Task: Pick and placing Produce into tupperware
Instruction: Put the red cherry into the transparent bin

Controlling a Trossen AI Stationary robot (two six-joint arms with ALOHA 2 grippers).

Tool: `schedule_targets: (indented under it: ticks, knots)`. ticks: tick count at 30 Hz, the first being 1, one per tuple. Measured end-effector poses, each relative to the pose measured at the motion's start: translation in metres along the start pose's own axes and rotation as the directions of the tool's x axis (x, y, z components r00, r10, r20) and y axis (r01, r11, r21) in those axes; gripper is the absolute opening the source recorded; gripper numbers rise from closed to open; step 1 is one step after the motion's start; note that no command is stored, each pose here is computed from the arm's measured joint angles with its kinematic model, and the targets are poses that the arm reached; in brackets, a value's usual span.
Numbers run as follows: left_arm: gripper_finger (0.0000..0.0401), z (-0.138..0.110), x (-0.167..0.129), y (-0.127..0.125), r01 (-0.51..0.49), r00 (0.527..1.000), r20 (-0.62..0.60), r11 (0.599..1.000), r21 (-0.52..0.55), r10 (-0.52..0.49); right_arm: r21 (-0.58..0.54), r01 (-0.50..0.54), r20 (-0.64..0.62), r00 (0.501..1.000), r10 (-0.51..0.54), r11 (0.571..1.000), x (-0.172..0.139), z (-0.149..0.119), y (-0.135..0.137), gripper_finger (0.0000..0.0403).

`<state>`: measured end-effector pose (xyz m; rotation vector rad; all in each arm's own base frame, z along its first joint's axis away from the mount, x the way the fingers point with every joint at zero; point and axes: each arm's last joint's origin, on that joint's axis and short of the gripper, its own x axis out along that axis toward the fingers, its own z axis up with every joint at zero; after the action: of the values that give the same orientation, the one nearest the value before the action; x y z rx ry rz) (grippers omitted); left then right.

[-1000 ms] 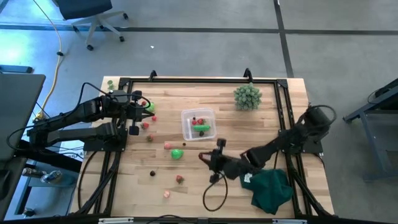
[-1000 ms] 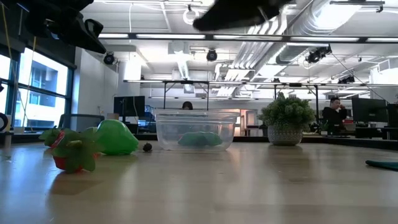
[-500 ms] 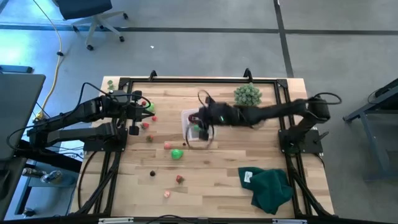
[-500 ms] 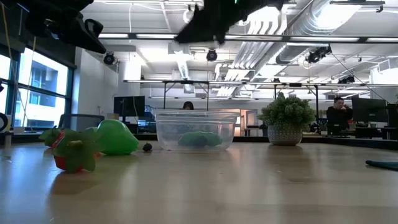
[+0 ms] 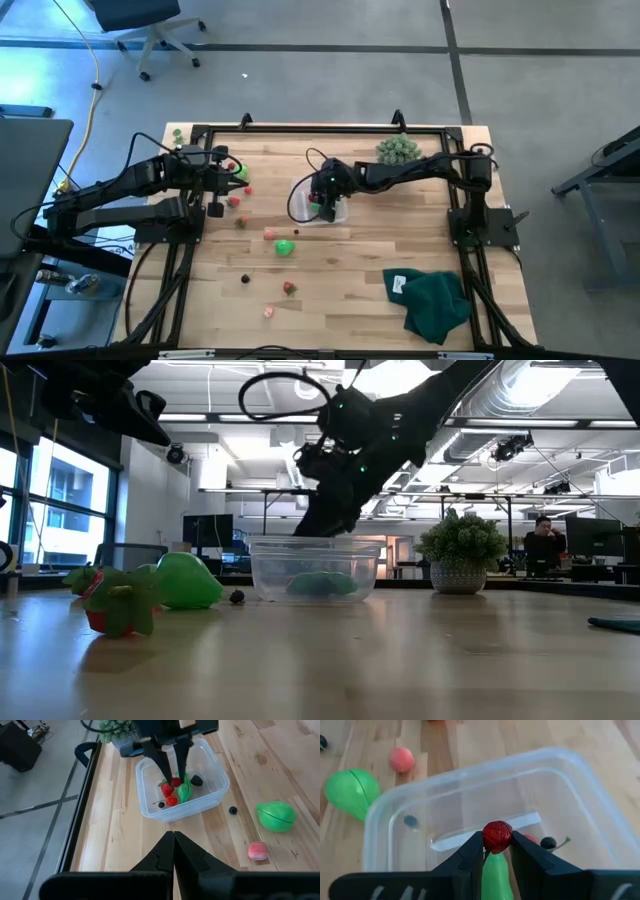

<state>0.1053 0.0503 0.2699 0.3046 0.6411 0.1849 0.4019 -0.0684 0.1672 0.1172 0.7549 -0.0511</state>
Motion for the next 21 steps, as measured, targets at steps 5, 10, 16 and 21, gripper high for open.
schedule_targets:
  ticks: [5,10,16,21]
  knots:
    - [0.0001,0.0000,0.0001,0.0000,0.000,1.000,0.000,1.000,0.000,0.000,0.003,-0.002,-0.027,1.000,0.002,1.000,0.0011,-0.0030,0.0010,0.0078]
    - [0.0001,0.0000,0.0000,0.0000,0.000,1.000,0.000,1.000,0.000,0.000,0.001,0.000,-0.062,0.998,0.000,1.000,0.0012,-0.0063,0.0036,0.0078]
    - [0.0001,0.0000,0.0000,0.0000,0.000,1.000,0.000,1.000,0.000,0.000,0.002,0.004,-0.070,0.998,-0.004,1.000,0.0011,-0.0071,0.0036,0.0078]
    - [0.0001,0.0000,0.0001,0.0000,0.000,1.000,0.000,1.000,0.000,0.000,0.002,0.020,-0.083,0.996,-0.020,1.000,0.0010,-0.0084,0.0030,0.0078]
